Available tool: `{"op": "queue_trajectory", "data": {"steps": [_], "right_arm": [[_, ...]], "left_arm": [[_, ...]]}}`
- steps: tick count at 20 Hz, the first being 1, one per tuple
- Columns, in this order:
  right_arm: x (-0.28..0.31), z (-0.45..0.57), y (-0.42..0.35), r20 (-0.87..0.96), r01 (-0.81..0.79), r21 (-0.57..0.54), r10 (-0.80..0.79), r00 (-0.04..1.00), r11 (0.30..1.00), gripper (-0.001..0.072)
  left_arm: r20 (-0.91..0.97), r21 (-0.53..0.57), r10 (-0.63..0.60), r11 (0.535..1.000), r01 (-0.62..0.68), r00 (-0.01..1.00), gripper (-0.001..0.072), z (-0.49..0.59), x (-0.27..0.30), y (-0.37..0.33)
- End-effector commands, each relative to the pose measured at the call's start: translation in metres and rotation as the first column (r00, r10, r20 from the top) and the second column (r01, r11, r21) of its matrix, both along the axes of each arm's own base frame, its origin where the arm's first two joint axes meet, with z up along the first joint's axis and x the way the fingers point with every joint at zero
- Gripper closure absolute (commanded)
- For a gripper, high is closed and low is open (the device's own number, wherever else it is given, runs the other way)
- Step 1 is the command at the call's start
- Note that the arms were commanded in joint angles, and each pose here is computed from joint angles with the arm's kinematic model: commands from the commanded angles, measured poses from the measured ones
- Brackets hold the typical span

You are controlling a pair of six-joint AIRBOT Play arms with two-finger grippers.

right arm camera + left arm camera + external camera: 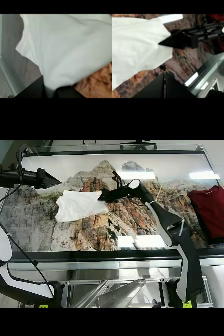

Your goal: Fold the shirts.

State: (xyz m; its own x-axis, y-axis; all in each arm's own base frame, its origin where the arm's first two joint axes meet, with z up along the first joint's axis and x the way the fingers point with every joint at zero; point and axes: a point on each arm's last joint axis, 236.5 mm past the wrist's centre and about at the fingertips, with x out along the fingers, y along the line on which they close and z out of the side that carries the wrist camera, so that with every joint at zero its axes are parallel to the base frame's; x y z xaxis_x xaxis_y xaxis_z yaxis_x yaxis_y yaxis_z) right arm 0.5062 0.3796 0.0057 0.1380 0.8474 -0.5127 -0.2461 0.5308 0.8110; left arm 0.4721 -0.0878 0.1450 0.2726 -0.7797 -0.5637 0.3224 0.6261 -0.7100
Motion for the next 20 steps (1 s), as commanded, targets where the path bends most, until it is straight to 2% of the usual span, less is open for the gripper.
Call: {"op": "queue_trajectory", "data": {"steps": [1, 3, 8, 12, 16, 20], "right_arm": [[0.001, 0.046, -0.061, 0.001, 0.061, -0.127, -0.061, 0.998, 0.99, 0.0686], [-0.003, 0.067, -0.11, 0.0, 0.088, -0.204, -0.09, 0.996, 0.975, 0.0687], [-0.023, 0.13, -0.241, 0.108, 0.319, -0.303, -0.3, 0.948, 0.898, 0.0687], [-0.065, 0.202, -0.338, 0.214, 0.494, -0.286, -0.448, 0.868, 0.821, 0.0686], [-0.089, 0.243, -0.423, 0.315, 0.672, -0.26, -0.597, 0.738, 0.694, 0.0684], [-0.084, 0.256, -0.494, 0.412, 0.783, -0.211, -0.673, 0.614, 0.585, 0.0684]], "left_arm": [[-0.037, -0.004, -0.033, 0.999, 0.033, 0.999, 0.0692, -0.002, -0.011, -0.003], [-0.056, -0.006, -0.047, 0.999, 0.046, 0.997, 0.0691, -0.002, -0.016, -0.003], [-0.08, -0.013, -0.054, 0.999, 0.053, 0.995, 0.0692, -0.003, -0.02, -0.008], [-0.082, -0.012, -0.1, 0.995, 0.099, 0.992, 0.0692, -0.003, -0.025, -0.031], [-0.082, -0.012, -0.175, 0.985, 0.174, 0.981, 0.0691, -0.003, -0.035, -0.064], [-0.08, -0.012, -0.244, 0.97, 0.244, 0.966, 0.0691, -0.003, -0.047, -0.096]]}}
